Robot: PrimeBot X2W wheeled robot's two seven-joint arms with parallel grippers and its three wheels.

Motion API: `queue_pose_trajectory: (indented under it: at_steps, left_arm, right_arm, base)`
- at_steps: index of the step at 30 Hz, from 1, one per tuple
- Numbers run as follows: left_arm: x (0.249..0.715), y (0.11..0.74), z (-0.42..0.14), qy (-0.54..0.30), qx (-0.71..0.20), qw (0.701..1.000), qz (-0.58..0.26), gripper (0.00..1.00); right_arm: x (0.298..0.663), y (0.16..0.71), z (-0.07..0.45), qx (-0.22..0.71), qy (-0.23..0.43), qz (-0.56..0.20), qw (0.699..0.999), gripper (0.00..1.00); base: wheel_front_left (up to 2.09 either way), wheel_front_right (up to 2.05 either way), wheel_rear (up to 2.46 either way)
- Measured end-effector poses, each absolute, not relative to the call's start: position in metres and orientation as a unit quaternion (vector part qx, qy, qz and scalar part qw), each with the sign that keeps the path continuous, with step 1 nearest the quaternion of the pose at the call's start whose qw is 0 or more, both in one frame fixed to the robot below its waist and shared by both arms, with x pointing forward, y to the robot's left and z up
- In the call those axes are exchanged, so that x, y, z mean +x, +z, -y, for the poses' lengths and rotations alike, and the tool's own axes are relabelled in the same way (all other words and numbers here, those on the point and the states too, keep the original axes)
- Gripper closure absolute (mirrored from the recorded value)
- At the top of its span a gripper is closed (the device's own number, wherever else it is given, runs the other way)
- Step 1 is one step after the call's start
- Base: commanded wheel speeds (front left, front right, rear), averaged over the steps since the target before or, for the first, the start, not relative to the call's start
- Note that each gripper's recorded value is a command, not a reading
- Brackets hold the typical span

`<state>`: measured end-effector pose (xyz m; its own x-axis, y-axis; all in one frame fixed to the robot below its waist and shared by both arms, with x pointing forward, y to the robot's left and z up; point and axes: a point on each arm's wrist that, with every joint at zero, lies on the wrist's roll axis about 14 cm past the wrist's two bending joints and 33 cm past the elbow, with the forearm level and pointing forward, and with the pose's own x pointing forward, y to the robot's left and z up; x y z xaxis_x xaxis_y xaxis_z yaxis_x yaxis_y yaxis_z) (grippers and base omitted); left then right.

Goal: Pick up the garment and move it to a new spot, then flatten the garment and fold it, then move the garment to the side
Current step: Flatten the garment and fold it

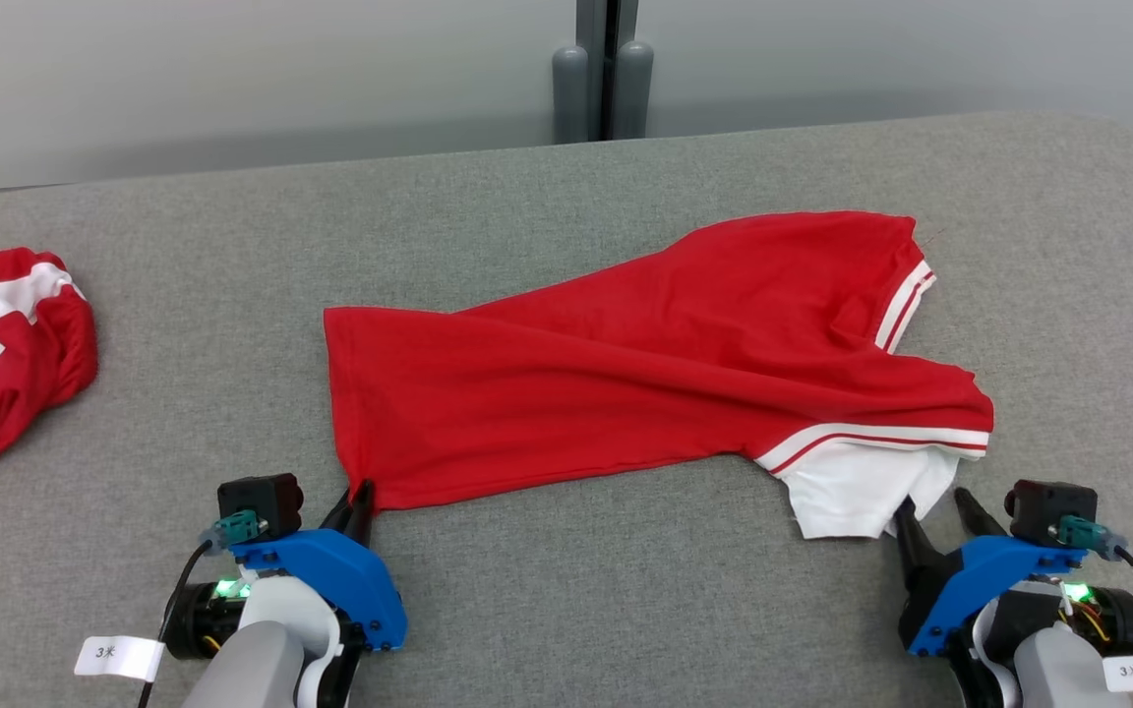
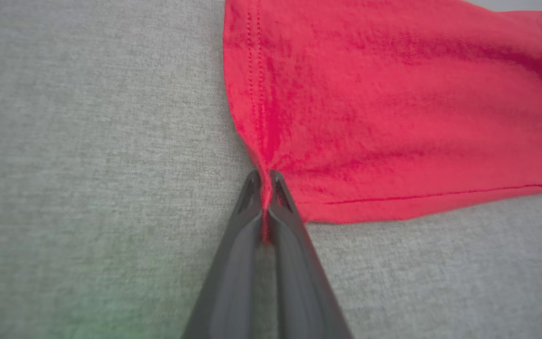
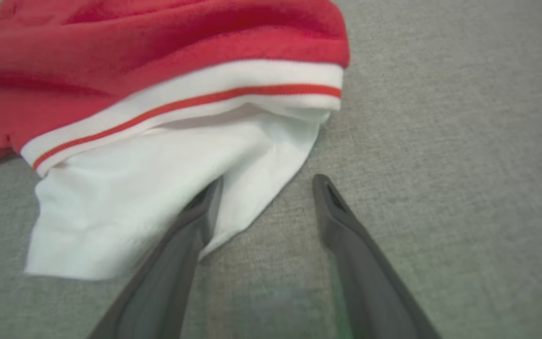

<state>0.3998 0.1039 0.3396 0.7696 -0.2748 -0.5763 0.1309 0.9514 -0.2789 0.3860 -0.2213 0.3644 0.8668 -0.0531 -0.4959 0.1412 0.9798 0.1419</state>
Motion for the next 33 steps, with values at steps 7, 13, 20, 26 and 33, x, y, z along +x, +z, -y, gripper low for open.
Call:
queue_pose_trajectory:
  at_steps: [7,13,20,26,33]
  left_arm:
    - [0.400,0.340,-0.105,-0.109,-0.117,0.935,-0.316,1.00]
    - [0.406,0.351,-0.101,-0.108,-0.150,0.941,-0.285,1.00]
    - [0.436,0.419,-0.097,-0.116,-0.213,0.959,-0.148,1.00]
    - [0.447,0.510,-0.092,-0.151,-0.276,0.949,-0.015,1.00]
    - [0.440,0.597,-0.091,-0.204,-0.298,0.930,0.067,1.00]
  right_arm:
    - [0.392,0.353,0.211,0.064,-0.024,-0.292,0.954,1.00]
    - [0.395,0.369,0.209,0.078,-0.026,-0.260,0.962,1.00]
    - [0.406,0.443,0.236,0.087,-0.056,-0.143,0.984,1.00]
    - [0.403,0.530,0.249,0.060,-0.060,-0.045,0.995,1.00]
    - [0.394,0.629,0.242,0.012,-0.047,0.064,0.997,1.00]
  base:
    - [0.00,0.00,0.00]
    - [0.00,0.00,0.00]
    - [0.00,0.00,0.00]
    - [0.00,0.00,0.00]
    - [0.00,0.00,0.00]
